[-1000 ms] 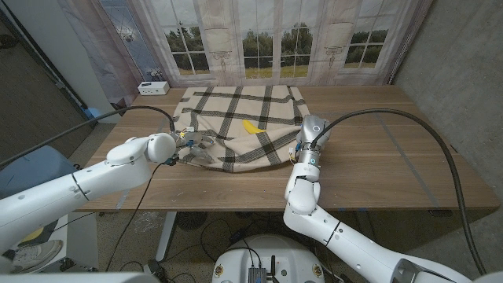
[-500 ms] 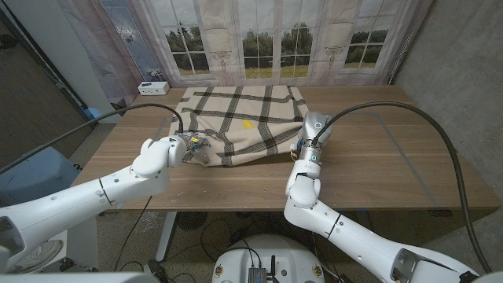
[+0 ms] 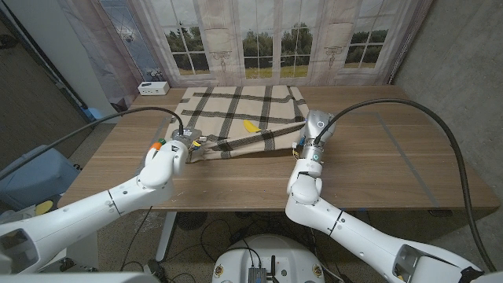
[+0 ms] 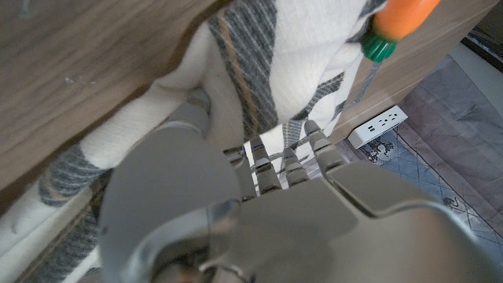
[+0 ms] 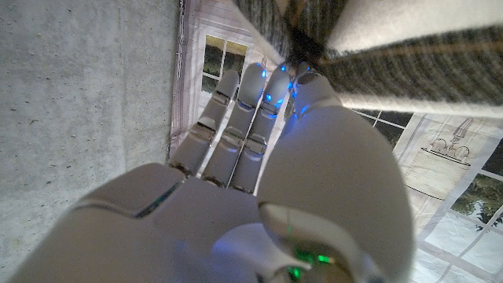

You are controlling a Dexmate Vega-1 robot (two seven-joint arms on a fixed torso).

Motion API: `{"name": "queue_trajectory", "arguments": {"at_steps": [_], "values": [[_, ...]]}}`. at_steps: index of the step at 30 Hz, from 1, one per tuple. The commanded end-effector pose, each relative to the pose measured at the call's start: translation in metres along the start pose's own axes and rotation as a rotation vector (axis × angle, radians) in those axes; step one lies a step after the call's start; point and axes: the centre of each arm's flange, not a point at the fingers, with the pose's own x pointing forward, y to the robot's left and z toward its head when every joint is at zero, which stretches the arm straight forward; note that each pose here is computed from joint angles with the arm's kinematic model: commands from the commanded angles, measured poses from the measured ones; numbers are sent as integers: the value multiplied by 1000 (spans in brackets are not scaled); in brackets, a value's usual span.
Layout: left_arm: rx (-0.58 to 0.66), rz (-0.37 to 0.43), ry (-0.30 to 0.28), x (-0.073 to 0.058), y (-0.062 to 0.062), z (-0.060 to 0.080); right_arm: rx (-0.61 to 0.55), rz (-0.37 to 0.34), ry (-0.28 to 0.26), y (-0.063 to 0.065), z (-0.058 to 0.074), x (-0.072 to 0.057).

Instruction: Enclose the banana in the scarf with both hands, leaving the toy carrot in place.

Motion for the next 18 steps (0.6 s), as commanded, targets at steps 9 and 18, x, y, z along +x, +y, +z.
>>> {"name": "queue_trajectory", "arguments": {"at_steps": [9,18], "values": [[-146,262,-129,-45,49,-5,-31,-19,131,-2,-40,-11],[-150,242,-198,-65,63,1,-41,-31,189,-7,-60,-26]]}}
